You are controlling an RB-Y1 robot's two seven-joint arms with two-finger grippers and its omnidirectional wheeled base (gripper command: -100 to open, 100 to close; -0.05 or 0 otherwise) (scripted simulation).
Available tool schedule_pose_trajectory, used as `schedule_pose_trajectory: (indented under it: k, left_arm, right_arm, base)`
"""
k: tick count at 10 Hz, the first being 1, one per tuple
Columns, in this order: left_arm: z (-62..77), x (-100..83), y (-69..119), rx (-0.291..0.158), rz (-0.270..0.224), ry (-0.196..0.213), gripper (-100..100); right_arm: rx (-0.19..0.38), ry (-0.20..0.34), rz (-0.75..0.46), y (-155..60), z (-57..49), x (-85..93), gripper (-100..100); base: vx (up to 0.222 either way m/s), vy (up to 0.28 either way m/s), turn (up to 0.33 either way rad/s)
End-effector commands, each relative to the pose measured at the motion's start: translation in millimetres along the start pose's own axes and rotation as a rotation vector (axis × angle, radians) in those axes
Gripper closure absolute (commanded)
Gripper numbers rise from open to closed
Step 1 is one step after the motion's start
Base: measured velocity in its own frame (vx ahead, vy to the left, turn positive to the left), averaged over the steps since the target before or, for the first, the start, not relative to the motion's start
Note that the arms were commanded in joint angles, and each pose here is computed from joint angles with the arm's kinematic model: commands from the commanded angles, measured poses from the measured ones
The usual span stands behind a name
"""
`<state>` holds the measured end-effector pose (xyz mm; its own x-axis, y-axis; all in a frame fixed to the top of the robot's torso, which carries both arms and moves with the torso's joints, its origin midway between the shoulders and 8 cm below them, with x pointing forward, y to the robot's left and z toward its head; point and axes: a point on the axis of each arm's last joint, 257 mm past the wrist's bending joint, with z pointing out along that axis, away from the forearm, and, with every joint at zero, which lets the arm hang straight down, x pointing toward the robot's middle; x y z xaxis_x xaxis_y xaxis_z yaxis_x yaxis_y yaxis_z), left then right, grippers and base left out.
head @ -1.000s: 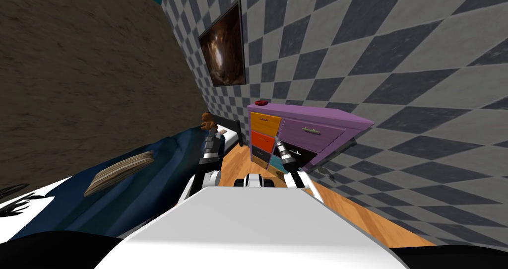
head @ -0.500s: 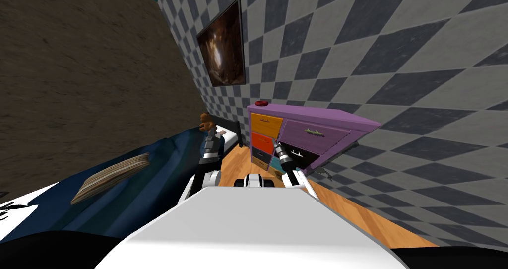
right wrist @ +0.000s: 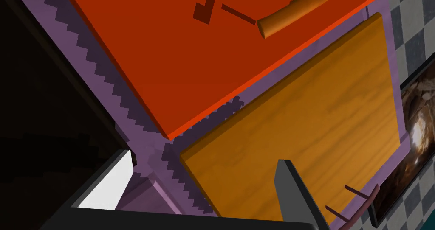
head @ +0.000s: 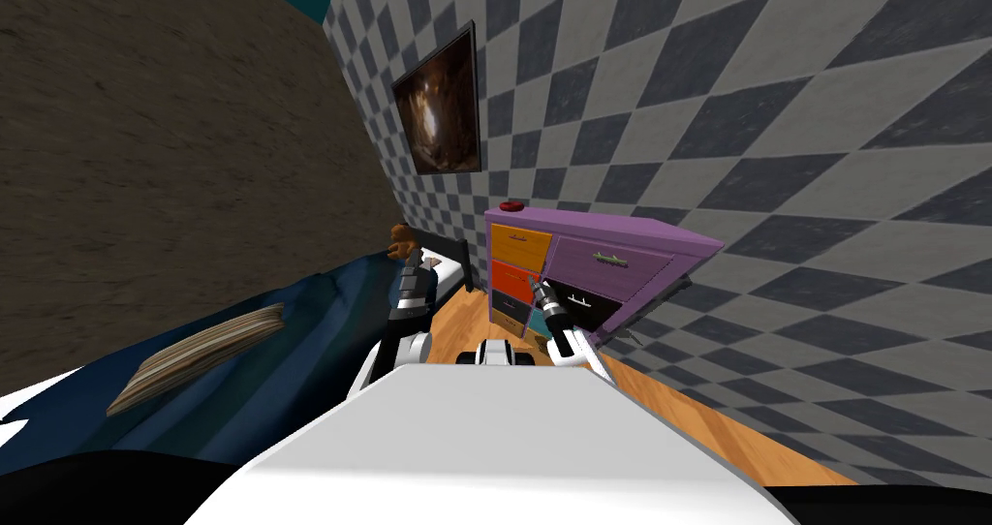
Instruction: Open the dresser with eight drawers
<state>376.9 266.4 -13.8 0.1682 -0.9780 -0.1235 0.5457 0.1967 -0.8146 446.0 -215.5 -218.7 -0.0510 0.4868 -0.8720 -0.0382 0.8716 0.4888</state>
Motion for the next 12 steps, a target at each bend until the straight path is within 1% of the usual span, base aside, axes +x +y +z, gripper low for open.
schedule_pose_trajectory:
  k: [1,2,3,4,5,6,7,8,9,10,12]
  left_arm:
    - [0.0,0.0,0.0,0.0,0.0,0.0,0]
    - [0.0,0.0,0.0,0.0,0.0,0.0,0]
    - [0.0,0.0,0.0,0.0,0.0,0.0,0]
    - [0.0,0.0,0.0,0.0,0.0,0.0,0]
    - [0.0,0.0,0.0,0.0,0.0,0.0,0]
    - [0.0,0.0,0.0,0.0,0.0,0.0,0]
    - [0.0,0.0,0.0,0.0,0.0,0.0,0]
    - [0.0,0.0,0.0,0.0,0.0,0.0,0]
    - [0.0,0.0,0.0,0.0,0.0,0.0,0]
    - [0.0,0.0,0.0,0.0,0.0,0.0,0]
    - [0.0,0.0,0.0,0.0,0.0,0.0,0]
  right_arm:
    - [0.052,0.024,-0.08,-17,0.4,12.3,-100]
    - [0.091,0.052,-0.144,-27,2.0,24.3,-100]
    - [0.094,0.049,-0.177,-28,1.9,23.2,-100]
    - [0.094,0.049,-0.178,-28,1.9,23.1,-100]
    - [0.135,0.076,-0.246,-39,2.9,33.9,-100]
    - [0.135,0.072,-0.277,-39,3.0,32.3,-100]
    - [0.164,0.094,-0.348,-47,4.0,40.5,-100]
    - [0.172,0.093,-0.374,-50,3.6,39.9,-100]
    - [0.172,0.093,-0.374,-50,3.6,39.9,-100]
    - [0.2,0.113,-0.454,-57,4.4,47.2,-100]
    - [0.207,0.111,-0.469,-59,4.1,45.9,-100]
  base:
    - [0.005,0.019,-0.001]
    - [0.022,0.02,-0.034]
    - [0.023,0.024,-0.001]
    - [0.008,0.014,-0.003]
    - [0.029,0.016,-0.017]
    - [0.03,0.013,-0.018]
    - [0.034,0.035,-0.013]
    - [0.012,0.029,-0.002]
    - [-0.002,0.019,0.008]
    - [0.007,0.009,0.002]
    - [0.005,0.008,-0.006]
